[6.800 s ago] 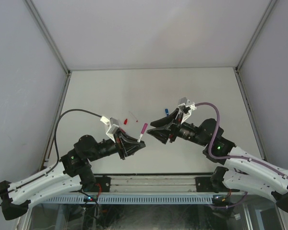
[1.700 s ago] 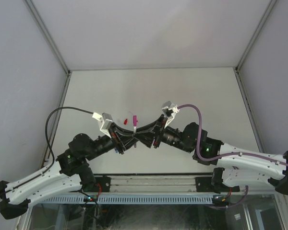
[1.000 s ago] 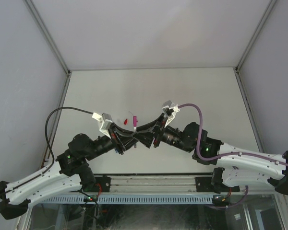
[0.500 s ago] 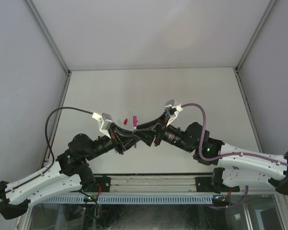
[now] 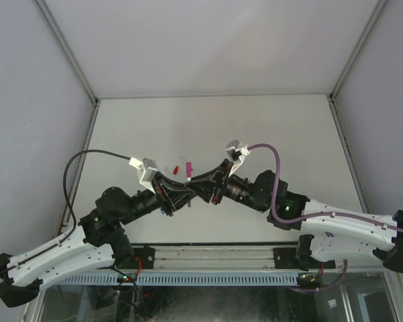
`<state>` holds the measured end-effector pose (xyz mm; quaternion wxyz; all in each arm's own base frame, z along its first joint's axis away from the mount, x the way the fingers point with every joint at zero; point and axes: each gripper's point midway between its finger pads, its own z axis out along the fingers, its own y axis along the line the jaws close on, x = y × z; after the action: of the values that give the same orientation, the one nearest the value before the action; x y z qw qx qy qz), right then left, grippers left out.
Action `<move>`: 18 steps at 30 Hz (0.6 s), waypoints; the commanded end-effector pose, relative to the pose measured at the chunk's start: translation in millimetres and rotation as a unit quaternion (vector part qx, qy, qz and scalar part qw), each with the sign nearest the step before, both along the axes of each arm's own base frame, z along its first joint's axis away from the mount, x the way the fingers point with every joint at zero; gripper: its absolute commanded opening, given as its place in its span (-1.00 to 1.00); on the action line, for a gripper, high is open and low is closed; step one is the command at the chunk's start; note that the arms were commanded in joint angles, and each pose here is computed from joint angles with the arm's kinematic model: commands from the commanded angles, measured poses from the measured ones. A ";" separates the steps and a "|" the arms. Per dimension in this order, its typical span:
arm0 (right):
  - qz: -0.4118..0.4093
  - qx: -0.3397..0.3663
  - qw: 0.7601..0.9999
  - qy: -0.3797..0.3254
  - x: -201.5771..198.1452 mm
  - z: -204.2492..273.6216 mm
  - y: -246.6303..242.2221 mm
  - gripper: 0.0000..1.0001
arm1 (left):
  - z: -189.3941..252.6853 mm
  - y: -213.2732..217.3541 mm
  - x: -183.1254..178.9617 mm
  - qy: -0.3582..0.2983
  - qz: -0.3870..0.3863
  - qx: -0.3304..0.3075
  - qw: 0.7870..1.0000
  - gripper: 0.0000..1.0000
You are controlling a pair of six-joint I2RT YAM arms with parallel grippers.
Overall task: Insert the pens into the pen caps
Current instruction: Place the pen at the center of the board.
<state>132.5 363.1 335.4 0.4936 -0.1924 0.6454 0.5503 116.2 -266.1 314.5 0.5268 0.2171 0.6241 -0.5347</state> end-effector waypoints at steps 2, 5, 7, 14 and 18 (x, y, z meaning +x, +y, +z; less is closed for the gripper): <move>0.003 0.024 1.000 -0.003 1.0 14.9 0.0 -0.68 | 12.7 0.4 -1.9 -0.014 -0.004 -0.023 1.000 -1.00; -0.007 0.020 1.000 -0.004 5.8 13.8 -2.0 -0.90 | 12.3 1.9 -0.7 -0.013 0.001 -0.023 1.000 -0.95; -0.012 0.014 1.000 -0.004 9.4 13.4 -4.0 -1.00 | 11.6 3.0 0.0 -0.011 0.005 -0.023 1.000 -0.75; -0.038 -0.006 0.999 -0.026 16.3 18.9 -11.5 -1.00 | 7.7 9.8 5.5 -0.006 0.027 -0.014 1.000 -0.08; -0.085 -0.057 0.995 -0.005 34.9 7.6 -18.6 -1.00 | 4.1 21.4 18.5 -0.004 0.073 0.020 0.997 0.17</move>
<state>147.1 355.8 322.8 0.5011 -0.1922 0.6735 0.5082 121.5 -257.3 312.6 0.5364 0.1997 0.6337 -0.5204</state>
